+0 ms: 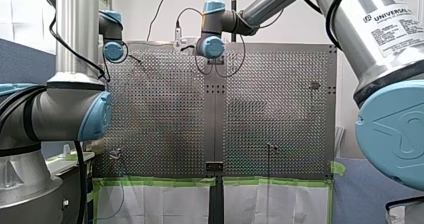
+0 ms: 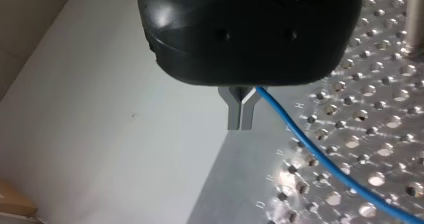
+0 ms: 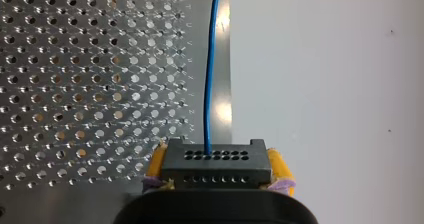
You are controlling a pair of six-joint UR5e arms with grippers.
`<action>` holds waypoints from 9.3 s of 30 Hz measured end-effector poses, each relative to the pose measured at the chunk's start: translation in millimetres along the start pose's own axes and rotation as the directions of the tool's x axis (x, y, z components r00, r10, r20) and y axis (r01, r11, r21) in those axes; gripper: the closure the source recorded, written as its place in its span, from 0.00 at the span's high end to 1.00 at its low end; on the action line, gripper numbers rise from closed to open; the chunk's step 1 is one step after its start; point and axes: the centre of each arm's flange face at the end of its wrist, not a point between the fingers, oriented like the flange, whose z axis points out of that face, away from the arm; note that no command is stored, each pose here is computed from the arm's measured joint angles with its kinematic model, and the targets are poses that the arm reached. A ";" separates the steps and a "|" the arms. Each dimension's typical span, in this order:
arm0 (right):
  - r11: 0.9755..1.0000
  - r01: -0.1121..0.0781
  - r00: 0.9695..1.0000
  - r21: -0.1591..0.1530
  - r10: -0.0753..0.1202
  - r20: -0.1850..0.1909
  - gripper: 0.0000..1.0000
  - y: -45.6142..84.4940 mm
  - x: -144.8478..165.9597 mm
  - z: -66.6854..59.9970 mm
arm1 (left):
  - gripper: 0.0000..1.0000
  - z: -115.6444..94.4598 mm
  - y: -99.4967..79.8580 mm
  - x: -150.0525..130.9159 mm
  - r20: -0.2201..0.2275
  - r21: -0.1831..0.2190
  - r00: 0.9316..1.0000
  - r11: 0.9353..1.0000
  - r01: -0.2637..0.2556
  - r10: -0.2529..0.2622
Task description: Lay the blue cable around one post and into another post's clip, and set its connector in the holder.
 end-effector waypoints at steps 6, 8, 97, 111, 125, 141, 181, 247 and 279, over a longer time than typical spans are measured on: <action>1.000 0.000 1.000 0.002 0.000 0.012 0.00 -2.5 -15.9 9.4 | 0.00 6.6 8.9 2.9 -0.002 0.010 1.000 1.000 0.011 -0.011; 1.000 0.000 1.000 0.002 0.000 0.018 0.00 -3.5 -23.5 12.3 | 0.00 8.9 13.0 6.8 -0.009 0.010 1.000 1.000 0.010 -0.010; 0.998 -0.031 0.976 -0.057 0.042 0.213 0.00 7.4 -137.6 34.7 | 1.00 -23.9 28.4 125.8 -0.248 0.002 0.969 1.000 -0.003 0.003; 0.998 -0.024 0.969 -0.063 0.039 0.244 0.00 10.4 -161.7 20.2 | 1.00 -26.1 30.5 125.1 -0.224 -0.050 0.974 0.999 -0.015 0.003; 0.994 -0.020 0.963 -0.106 0.047 0.266 0.00 31.9 -204.2 -4.4 | 1.00 -31.3 35.1 137.3 -0.245 -0.054 0.970 0.998 -0.018 0.004; 0.979 0.002 0.957 -0.202 0.057 0.285 0.00 83.1 -251.8 -35.6 | 1.00 -34.0 37.1 149.1 -0.269 -0.048 0.963 0.999 -0.014 0.000; 0.847 0.058 0.961 -0.529 0.096 0.260 0.00 194.4 -331.9 -144.2 | 1.00 -33.8 37.0 149.8 -0.272 -0.044 0.962 0.999 -0.013 0.000; 0.683 0.044 0.938 -0.729 0.224 0.266 0.00 289.1 -420.9 -358.3 | 1.00 -34.9 27.8 151.1 -0.280 -0.028 0.960 1.000 -0.010 0.002; 0.681 -0.004 0.959 -0.732 0.210 0.190 0.00 432.7 -479.5 -357.4 | 1.00 -32.8 26.2 149.5 -0.278 -0.024 0.961 0.999 -0.028 0.020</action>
